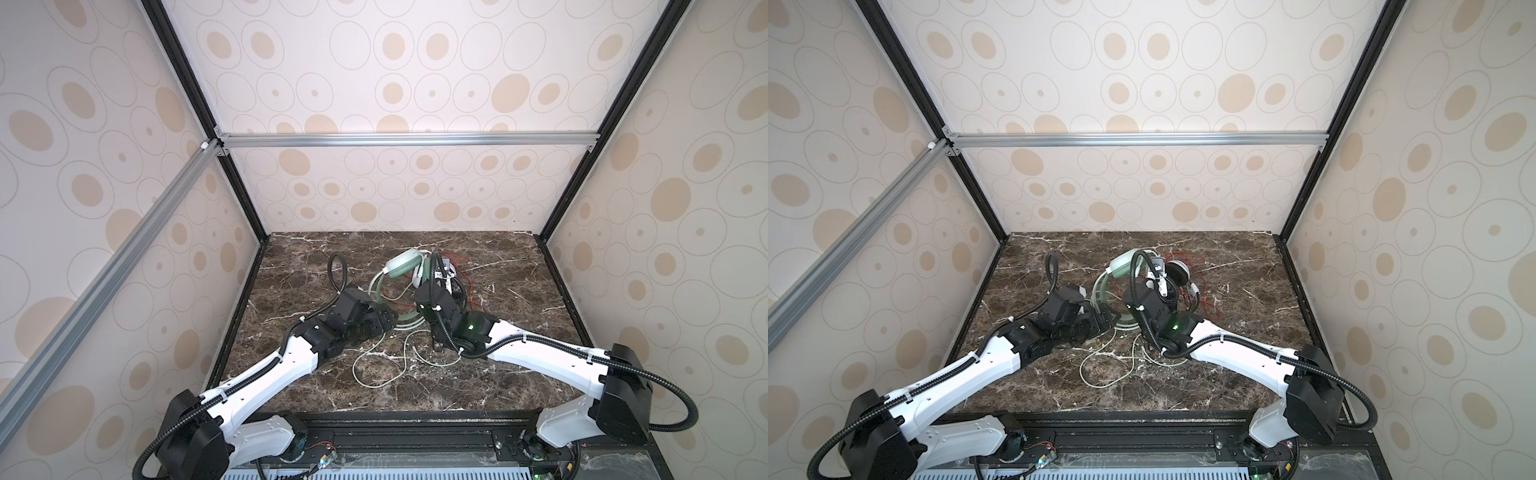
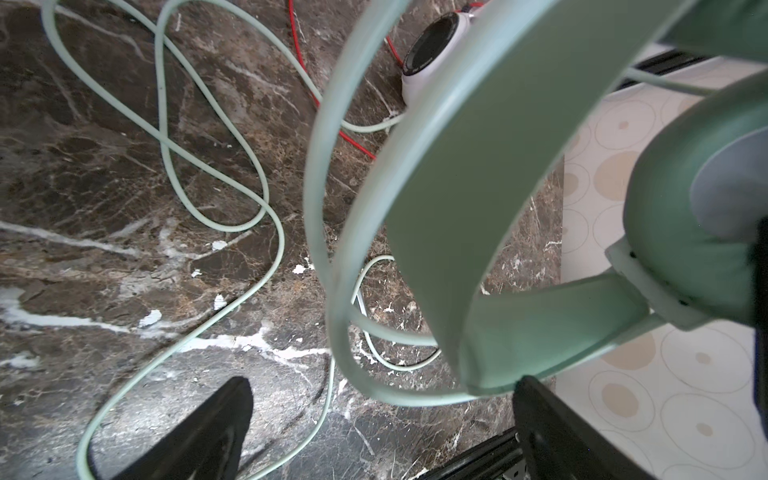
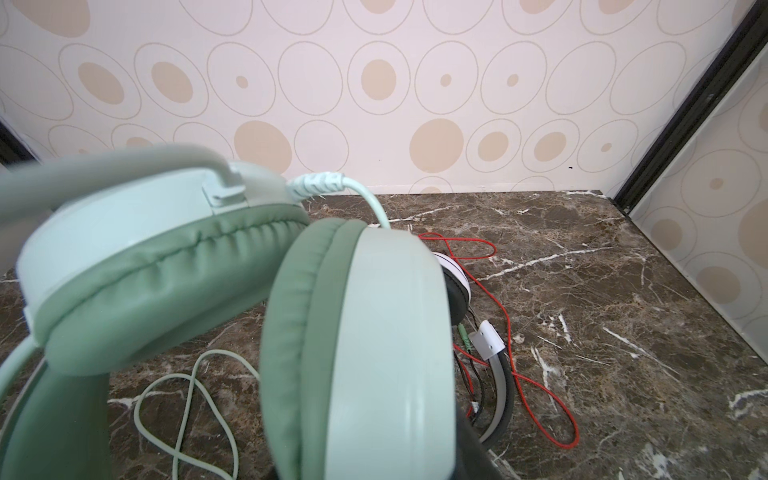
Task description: Wrap the headphones
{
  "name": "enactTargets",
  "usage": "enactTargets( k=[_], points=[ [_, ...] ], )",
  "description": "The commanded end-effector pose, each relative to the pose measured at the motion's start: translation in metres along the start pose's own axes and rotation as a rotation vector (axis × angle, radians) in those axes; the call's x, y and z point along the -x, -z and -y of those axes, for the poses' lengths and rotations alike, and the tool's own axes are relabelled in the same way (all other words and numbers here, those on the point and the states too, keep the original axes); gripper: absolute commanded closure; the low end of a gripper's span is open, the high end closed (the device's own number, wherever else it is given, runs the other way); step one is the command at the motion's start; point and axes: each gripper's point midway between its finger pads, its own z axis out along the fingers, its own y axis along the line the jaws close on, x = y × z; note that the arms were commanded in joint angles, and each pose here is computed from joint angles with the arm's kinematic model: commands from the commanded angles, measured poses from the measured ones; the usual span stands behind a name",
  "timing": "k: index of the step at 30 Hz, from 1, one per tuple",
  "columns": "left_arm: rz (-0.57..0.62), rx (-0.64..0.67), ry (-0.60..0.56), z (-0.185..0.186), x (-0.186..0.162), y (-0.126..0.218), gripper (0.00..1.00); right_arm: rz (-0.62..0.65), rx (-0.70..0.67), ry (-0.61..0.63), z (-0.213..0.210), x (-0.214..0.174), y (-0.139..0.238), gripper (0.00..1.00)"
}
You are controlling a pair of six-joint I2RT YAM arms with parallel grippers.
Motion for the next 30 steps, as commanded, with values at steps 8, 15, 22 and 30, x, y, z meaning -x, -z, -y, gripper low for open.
enactTargets(
  k=[8, 15, 22, 30],
  points=[
    [0.008, 0.104, 0.246, -0.009, 0.005, -0.007, 0.09, 0.119, -0.036, -0.155, 0.002, 0.038, 0.016, 0.83],
    [0.047, 0.112, 0.270, -0.005, 0.016, -0.004, 0.12, 0.118, -0.034, -0.156, 0.000, 0.037, 0.016, 0.83],
    [0.059, 0.138, 0.258, -0.008, 0.019, -0.011, 0.11, 0.120, -0.031, -0.159, 0.000, 0.035, 0.018, 0.84],
    [0.067, 0.144, 0.245, -0.004, 0.023, -0.019, 0.10, 0.116, -0.031, -0.171, 0.003, 0.030, 0.019, 0.84]
  ],
)
